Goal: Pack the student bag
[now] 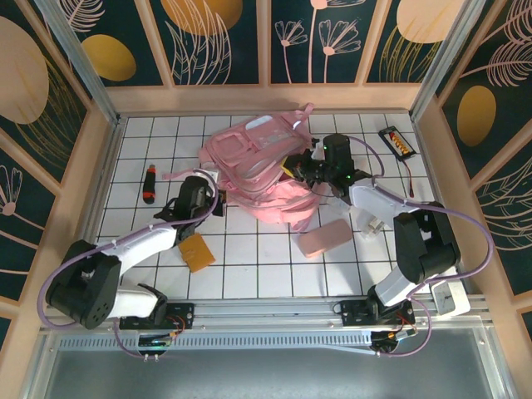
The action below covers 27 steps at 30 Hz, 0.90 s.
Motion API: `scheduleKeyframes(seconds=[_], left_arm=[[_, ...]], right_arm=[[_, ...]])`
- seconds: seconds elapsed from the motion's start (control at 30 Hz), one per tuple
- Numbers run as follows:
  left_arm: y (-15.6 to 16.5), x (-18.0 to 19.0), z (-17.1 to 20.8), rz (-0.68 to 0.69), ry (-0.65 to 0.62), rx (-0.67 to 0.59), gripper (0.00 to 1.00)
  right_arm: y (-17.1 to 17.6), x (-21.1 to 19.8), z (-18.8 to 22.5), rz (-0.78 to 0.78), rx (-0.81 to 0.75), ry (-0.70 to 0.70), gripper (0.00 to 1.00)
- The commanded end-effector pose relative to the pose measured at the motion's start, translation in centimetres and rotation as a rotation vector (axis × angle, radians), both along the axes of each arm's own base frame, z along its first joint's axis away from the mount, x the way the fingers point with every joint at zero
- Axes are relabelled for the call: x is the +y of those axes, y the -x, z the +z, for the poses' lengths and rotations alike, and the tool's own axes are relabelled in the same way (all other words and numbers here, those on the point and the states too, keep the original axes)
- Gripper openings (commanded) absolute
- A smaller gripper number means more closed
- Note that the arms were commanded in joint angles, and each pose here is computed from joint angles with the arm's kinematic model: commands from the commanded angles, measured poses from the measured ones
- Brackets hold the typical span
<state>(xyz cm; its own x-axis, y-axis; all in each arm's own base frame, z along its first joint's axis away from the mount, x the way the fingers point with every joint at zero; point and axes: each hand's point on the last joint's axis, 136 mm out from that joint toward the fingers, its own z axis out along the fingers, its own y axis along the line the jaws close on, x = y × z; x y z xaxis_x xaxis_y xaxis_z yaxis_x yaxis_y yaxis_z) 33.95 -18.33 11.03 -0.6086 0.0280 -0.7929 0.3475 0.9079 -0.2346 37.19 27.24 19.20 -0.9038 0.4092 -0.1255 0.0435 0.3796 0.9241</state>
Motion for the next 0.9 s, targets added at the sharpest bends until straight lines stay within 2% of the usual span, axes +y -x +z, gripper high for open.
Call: scheduleKeyframes(seconds=[0.0, 0.03, 0.07, 0.1, 0.2, 0.3, 0.4, 0.5, 0.6, 0.63, 0.7, 0.87], left_arm=[[1.7, -6.5, 4.7, -0.385, 0.216, -0.096, 0.26], [2.6, -8.1, 6.0, -0.473, 0.309, -0.091, 0.39], [3.6, -9.5, 7.2, -0.545, 0.388, -0.081, 0.44], [4.3, -10.6, 7.8, -0.589, 0.411, -0.082, 0.47], [6.1, -12.8, 7.7, -0.692, 0.374, -0.086, 0.50], [6.5, -13.6, 7.0, -0.718, 0.418, -0.033, 0.50], [5.4, -13.9, 6.3, -0.670, 0.436, 0.006, 0.50], [3.2, -14.1, 5.3, -0.556, 0.437, 0.088, 0.52], [1.3, -14.4, 4.5, -0.471, 0.448, 0.157, 0.59], [1.0, -14.5, 4.3, -0.446, 0.462, 0.174, 0.60], [0.2, -14.3, 4.7, -0.404, 0.503, 0.180, 0.68], [-1.9, -11.9, 5.5, -0.234, 0.641, 0.214, 0.67]], right_arm=[[0.3, 1.0, 5.6, 0.079, -0.128, -0.090, 0.00], [0.2, 1.1, 5.5, 0.076, -0.124, -0.089, 0.00], [0.2, 1.2, 5.2, 0.075, -0.116, -0.091, 0.00], [0.2, 1.3, 5.2, 0.079, -0.113, -0.098, 0.00], [0.0, 1.5, 5.1, 0.076, -0.103, -0.111, 0.00], [0.0, 1.6, 5.2, 0.076, -0.096, -0.120, 0.00], [0.1, 1.9, 5.3, 0.088, -0.087, -0.120, 0.00], [0.1, 1.9, 5.2, 0.087, -0.072, -0.118, 0.00], [0.3, 2.1, 5.3, 0.089, -0.065, -0.123, 0.00], [0.4, 2.2, 5.3, 0.091, -0.060, -0.124, 0.00], [0.5, 2.4, 5.4, 0.094, -0.060, -0.126, 0.00], [0.9, 2.6, 5.3, 0.102, -0.056, -0.124, 0.00]])
